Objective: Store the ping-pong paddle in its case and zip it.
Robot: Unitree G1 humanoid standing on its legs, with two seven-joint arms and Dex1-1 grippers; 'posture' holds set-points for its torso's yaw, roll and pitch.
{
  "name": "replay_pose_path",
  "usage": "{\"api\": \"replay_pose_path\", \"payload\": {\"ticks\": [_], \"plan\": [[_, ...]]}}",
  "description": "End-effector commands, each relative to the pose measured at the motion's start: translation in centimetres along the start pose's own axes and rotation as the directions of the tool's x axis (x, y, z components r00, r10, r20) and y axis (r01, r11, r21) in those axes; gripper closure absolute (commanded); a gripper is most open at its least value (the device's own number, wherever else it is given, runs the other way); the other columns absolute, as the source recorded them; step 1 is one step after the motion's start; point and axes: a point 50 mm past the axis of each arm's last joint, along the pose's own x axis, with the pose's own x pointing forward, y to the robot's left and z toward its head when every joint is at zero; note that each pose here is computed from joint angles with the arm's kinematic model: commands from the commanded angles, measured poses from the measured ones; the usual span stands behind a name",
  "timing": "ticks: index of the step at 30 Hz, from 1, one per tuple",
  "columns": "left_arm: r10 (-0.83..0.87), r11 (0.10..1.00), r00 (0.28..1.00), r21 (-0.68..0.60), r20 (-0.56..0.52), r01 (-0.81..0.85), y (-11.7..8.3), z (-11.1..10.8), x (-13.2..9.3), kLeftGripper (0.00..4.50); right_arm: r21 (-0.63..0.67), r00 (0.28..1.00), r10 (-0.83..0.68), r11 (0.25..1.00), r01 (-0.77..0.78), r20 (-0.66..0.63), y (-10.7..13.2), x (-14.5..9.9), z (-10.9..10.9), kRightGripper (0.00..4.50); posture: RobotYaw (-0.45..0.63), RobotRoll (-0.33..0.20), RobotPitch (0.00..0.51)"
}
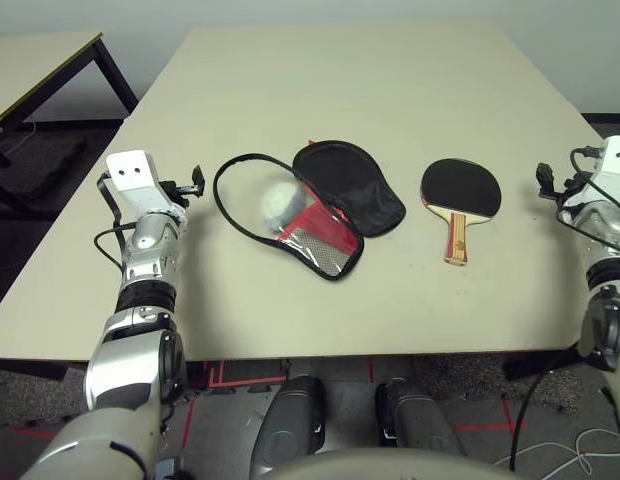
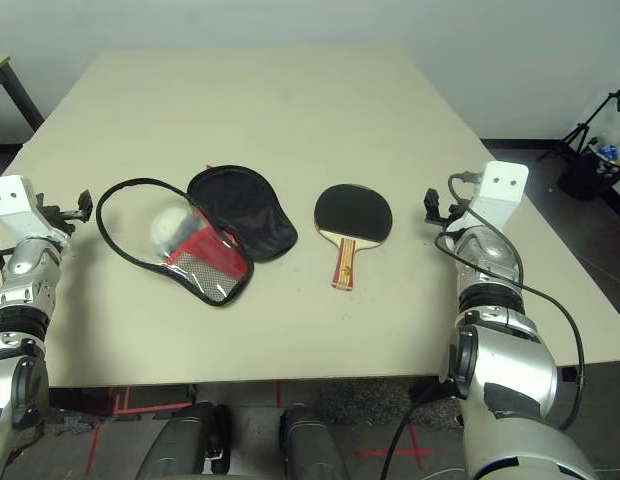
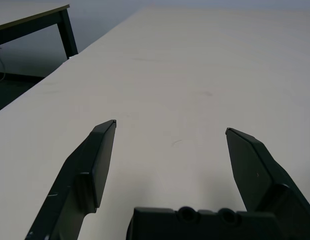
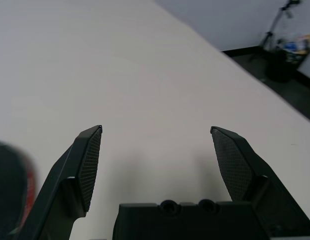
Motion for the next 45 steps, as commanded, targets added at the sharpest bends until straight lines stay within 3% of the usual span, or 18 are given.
{"api": "replay_pose_path", "payload": {"ticks": [1, 7, 12, 14, 17, 20, 23, 28, 32, 35, 38, 45], "plan": [[0.011, 1.0, 1.0, -0.012, -0.021, -0.012, 0.1, -0.6, -0.2, 0.0, 0.001, 0.998, -0.047, 0.999, 0.047, -0.042, -0.8, -0.6, -1.7, 0.03, 0.16, 0.0, 0.084], [-0.031, 0.999, 0.999, -0.03, -0.022, 0.03, -1.1, -0.5, 0.0, 0.0, 0.001, 0.998, -0.055, 0.998, 0.055, -0.019, -1.0, -0.7, -1.4, 0.03, 0.13, 0.0, 0.092], [-0.105, 0.994, 0.993, -0.033, 0.056, 0.107, -0.9, 3.3, 1.6, 0.0, -0.02, 0.996, -0.033, 0.999, 0.032, -0.084, -1.1, -0.9, 1.0, 0.03, 0.12, 0.0, 0.093], [-0.244, 0.969, 0.968, -0.026, 0.06, 0.246, -1.8, 5.1, 2.3, 0.0, -0.04, 0.985, 0.01, 0.999, -0.017, -0.174, -0.4, -1.7, 2.5, 0.03, 0.11, 0.0, 0.09], [-0.446, 0.895, 0.894, 0.021, 0.051, 0.445, -3.2, 7.9, 3.1, 0.0, -0.038, 0.936, 0.117, 0.99, -0.137, -0.332, 2.3, -4.3, 4.2, 0.03, 0.08, 0.0, 0.086], [-0.603, 0.797, 0.798, 0.048, 0.019, 0.602, -4.9, 9.7, 3.4, 0.0, -0.146, 0.893, 0.066, 0.979, -0.145, -0.445, 4.7, -6.7, 5.0, 0.03, 0.07, 0.0, 0.079], [-0.779, 0.618, 0.625, 0.11, -0.046, 0.778, -8.3, 10.9, 3.0, 0.0, -0.099, 0.819, 0.148, 0.966, -0.241, -0.554, 8.3, -8.5, 4.8, 0.03, 0.05, 0.0, 0.074], [-0.891, 0.431, 0.444, 0.138, -0.092, 0.892, -12.9, 10.9, 2.2, 0.0, 0.005, 0.761, 0.278, 0.94, -0.34, -0.586, 13.0, -9.2, 3.3, 0.03, 0.01, 0.0, 0.067], [-0.935, 0.323, 0.339, 0.148, -0.105, 0.935, -15.8, 10.4, 1.4, 0.0, 0.039, 0.735, 0.272, 0.947, -0.318, -0.622, 15.0, -9.4, 2.0, 0.03, 0.01, 0.0, 0.065], [-0.951, 0.274, 0.291, 0.152, -0.103, 0.95, -17.2, 10.2, 0.9, 0.0, 0.045, 0.723, 0.231, 0.962, -0.268, -0.651, 15.4, -9.2, 1.3, 0.03, 0.02, 0.0, 0.067], [-0.967, 0.218, 0.234, 0.15, -0.097, 0.964, -18.8, 9.8, 0.1, 0.0, -0.038, 0.707, 0.13, 0.975, -0.217, -0.695, 15.3, -8.6, 0.7, 0.03, 0.03, 0.0, 0.069], [-0.972, 0.204, 0.218, 0.147, -0.088, 0.968, -19.4, 9.4, -0.3, 0.0, 0.025, 0.647, 0.147, 0.981, -0.193, -0.748, 17.0, -8.4, 0.0, 0.03, 0.05, 0.0, 0.074]]}}
